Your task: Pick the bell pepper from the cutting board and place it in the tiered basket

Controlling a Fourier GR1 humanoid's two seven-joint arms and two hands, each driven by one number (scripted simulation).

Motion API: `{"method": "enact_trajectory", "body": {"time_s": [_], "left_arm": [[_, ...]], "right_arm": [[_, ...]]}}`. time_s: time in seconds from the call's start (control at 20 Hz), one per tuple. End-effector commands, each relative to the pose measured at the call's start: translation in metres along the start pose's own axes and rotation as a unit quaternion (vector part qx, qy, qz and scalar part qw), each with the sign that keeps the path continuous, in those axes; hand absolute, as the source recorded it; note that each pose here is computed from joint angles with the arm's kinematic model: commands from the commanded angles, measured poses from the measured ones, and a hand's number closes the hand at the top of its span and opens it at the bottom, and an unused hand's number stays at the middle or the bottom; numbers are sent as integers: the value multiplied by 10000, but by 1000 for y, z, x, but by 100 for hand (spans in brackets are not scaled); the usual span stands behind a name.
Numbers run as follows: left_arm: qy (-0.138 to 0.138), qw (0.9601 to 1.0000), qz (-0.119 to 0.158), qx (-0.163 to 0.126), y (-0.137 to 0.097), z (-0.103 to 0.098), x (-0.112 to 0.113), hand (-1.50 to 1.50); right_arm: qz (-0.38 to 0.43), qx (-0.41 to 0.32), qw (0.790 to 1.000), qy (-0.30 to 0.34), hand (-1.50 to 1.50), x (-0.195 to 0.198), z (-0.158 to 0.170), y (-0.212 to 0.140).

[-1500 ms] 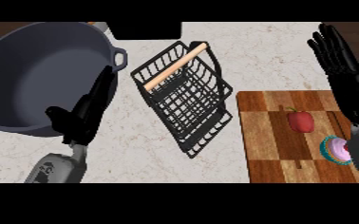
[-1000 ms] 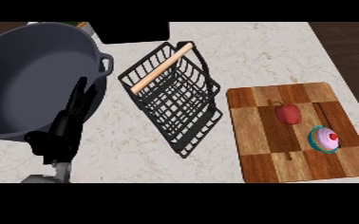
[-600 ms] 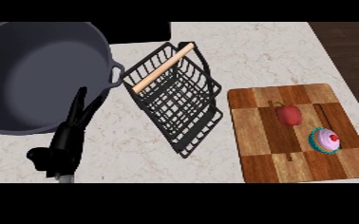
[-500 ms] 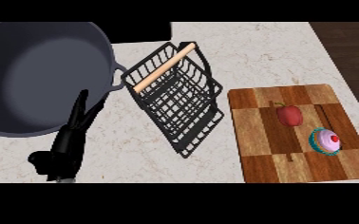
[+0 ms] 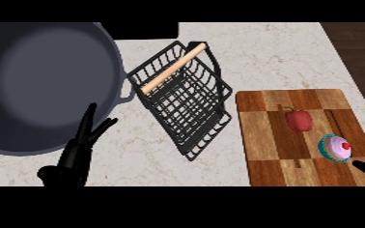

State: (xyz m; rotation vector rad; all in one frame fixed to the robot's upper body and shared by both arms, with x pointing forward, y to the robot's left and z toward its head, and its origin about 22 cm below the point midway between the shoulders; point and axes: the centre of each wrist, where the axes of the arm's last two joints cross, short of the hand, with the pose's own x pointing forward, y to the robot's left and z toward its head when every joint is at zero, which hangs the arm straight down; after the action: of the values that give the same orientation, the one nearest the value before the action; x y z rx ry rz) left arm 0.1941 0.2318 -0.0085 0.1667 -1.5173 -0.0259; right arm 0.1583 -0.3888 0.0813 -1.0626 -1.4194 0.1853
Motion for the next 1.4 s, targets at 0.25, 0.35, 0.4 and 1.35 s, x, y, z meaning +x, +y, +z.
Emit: {"method": "enact_trajectory", "body": {"time_s": [0.25,0.35,0.4,1.35], "left_arm": [[934,9951,-234,236,6,-6,-22,0],[798,9962,-319,169,7,-9,-22,0],[1009,9945,-275,99,3,1,-26,0],[1017,9941,-337,176,-12,-14,-39,0]], "right_arm": [[1482,-104,9863,710,-150,48,22,6],[1661,-192,9826,812,-150,59,26,20],[1758,-180,9802,894,-150,66,26,19],[2993,456,9382,1675,-150,112,18,123]]}}
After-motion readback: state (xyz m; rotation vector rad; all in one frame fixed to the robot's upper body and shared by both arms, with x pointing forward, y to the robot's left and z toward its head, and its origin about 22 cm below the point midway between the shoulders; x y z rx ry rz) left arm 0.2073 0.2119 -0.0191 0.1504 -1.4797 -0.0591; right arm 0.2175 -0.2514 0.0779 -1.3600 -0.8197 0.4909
